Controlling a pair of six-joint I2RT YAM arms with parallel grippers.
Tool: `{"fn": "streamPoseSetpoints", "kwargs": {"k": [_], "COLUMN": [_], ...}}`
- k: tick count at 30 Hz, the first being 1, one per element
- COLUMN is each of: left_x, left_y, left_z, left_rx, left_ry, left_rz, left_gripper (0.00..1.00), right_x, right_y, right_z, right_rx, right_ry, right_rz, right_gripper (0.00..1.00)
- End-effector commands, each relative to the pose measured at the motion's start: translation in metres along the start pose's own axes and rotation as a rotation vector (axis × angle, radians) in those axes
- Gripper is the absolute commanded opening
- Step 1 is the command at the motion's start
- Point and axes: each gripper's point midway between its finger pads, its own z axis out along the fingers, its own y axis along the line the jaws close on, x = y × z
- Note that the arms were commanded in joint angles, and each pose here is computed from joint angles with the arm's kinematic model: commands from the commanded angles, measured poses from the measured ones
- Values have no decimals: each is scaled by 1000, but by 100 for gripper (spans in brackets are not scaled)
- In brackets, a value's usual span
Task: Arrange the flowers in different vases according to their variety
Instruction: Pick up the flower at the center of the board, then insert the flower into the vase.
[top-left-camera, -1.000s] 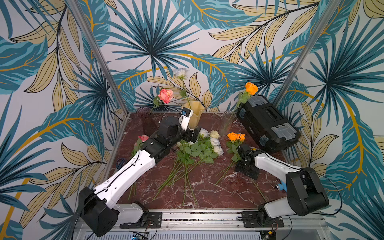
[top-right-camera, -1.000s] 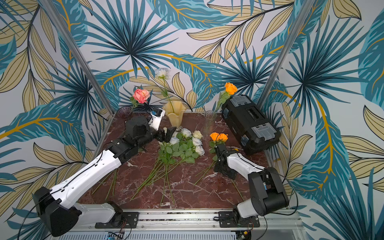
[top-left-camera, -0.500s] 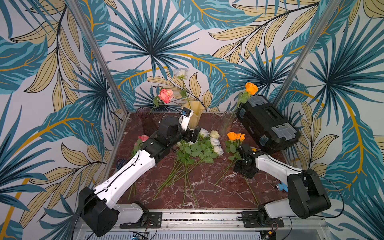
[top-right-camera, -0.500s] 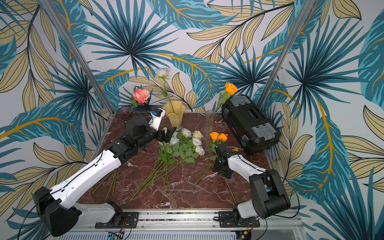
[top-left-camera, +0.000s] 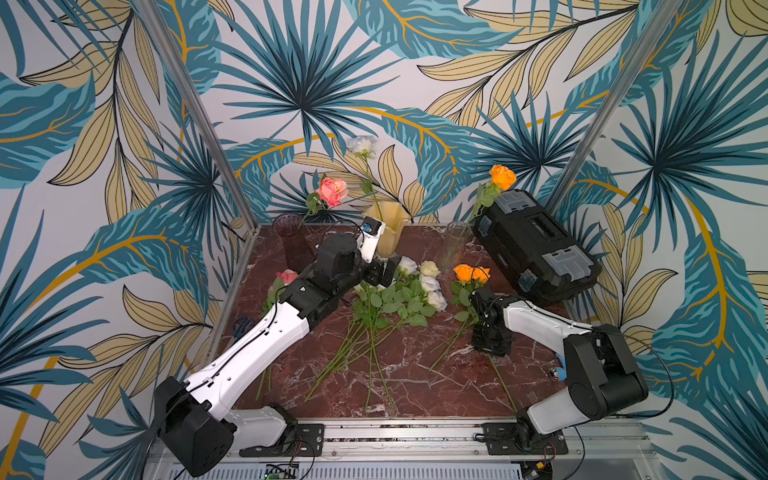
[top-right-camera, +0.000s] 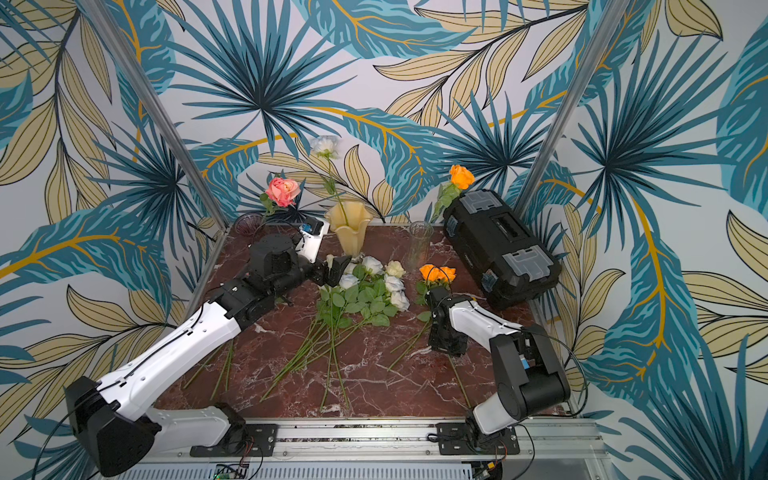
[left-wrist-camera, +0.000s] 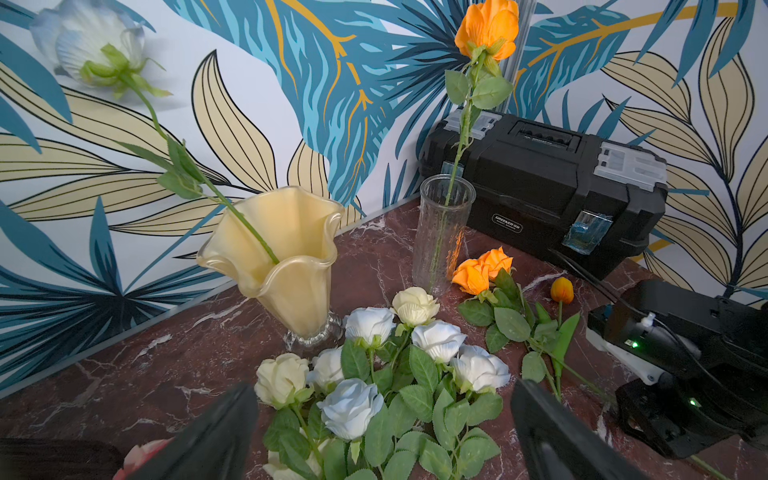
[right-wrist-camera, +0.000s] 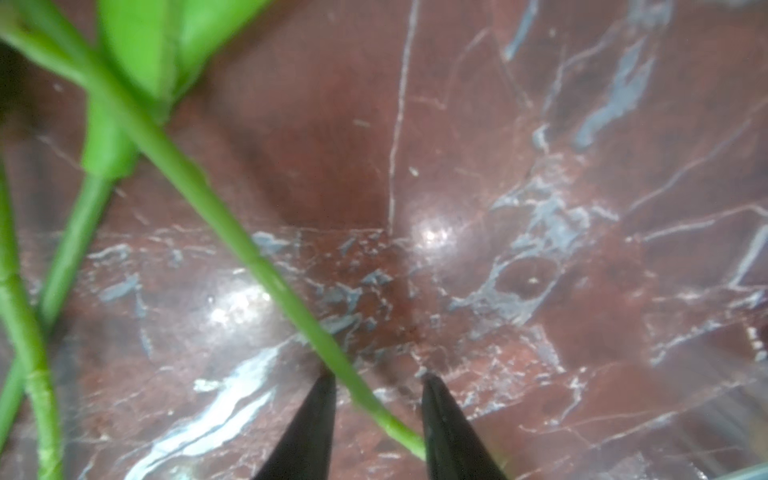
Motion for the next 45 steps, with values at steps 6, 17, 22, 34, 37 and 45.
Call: {"fn": "streamPoseSetpoints", "kwargs": {"k": [6,17,22,34,37,45], "left_x": [7,11,11,17,32,61], "left_y": [3,6,5,4,4,-1], "left_z": [-13,-18,-18,-23,-28,-42], "left_rx": [-20,-34,-30,-26,-23,7], "left_ry": [2,7,7,25,76,146], "left_rz": [10,8,5,-10,-11,-46], "left_gripper": [100,100,100,100,100,100], "right_x": [2,-24,-33,-90,-114,-183], "right_y": [-6,-5,0,-7,-7,30], "right_z": [5,-49,-86,-239,-291,-393], "right_rx": [94,46,-5,-79,-101,-195], "right_ry": [21,-204,-276,-695,-852,-1170], "right_rz": [-61,-26,-16,14,19,7], "right_gripper": [3,0,0,0,0,0]}}
